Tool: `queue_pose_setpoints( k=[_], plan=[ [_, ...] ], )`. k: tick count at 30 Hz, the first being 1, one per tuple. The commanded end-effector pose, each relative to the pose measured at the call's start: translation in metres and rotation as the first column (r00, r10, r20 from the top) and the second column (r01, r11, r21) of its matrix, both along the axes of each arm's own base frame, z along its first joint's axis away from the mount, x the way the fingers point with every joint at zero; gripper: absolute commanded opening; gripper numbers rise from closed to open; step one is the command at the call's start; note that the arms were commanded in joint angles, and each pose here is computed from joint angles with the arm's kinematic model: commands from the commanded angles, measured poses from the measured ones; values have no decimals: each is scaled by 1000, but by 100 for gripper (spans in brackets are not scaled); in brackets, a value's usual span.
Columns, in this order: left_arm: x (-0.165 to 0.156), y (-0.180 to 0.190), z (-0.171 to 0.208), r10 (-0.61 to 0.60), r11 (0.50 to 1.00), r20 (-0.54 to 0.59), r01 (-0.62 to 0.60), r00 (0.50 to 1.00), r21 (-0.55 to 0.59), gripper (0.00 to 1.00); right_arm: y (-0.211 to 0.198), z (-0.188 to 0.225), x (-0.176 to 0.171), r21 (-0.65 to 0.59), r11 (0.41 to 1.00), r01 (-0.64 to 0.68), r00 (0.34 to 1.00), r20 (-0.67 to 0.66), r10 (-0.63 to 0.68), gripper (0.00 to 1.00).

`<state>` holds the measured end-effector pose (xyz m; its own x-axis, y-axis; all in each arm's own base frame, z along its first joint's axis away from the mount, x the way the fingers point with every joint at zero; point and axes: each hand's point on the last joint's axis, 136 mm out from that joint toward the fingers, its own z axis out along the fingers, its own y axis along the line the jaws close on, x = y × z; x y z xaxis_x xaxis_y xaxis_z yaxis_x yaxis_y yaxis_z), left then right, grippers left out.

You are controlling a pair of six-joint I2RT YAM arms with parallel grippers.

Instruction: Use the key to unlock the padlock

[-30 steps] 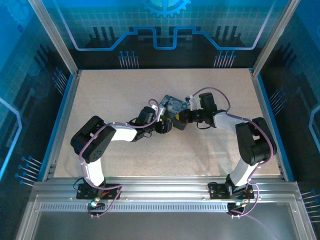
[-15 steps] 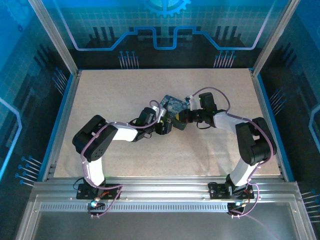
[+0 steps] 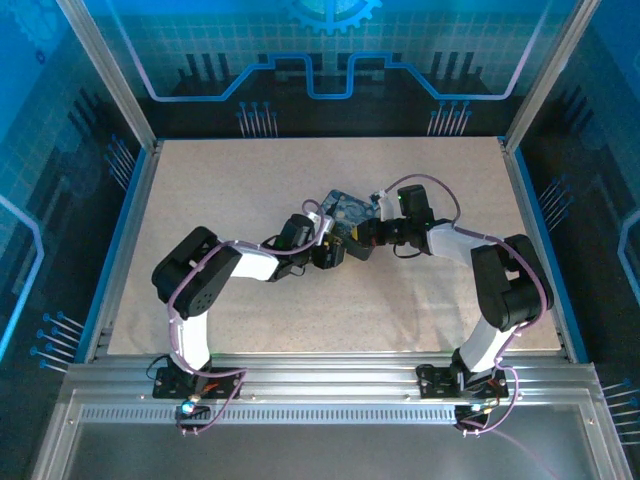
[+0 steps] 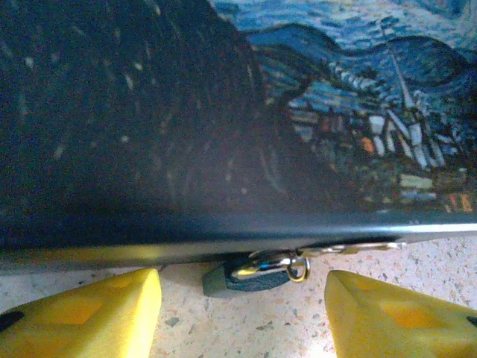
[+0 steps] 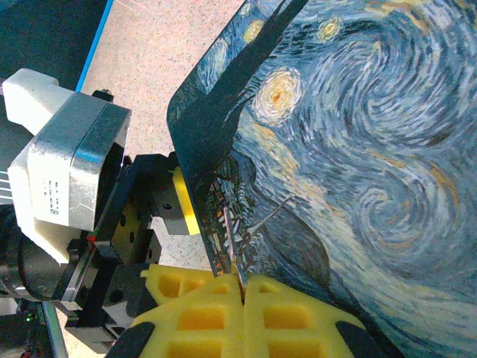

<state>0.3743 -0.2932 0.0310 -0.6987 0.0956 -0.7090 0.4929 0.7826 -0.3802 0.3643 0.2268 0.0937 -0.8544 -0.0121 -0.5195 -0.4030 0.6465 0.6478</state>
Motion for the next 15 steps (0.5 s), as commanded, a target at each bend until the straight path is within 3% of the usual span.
queue_pose_setpoints(
  k=[1,15],
  plan=[
    [4,-10,-1,-40,999,8,41,999,-10,60,-2,-32,-19,-71,997,-4,994,-111,-4,0],
    [0,-22,-8,-58,998,-9,57,998,-9,47,2,-32,-19,-66,998,-11,994,-108,4,0]
  ],
)
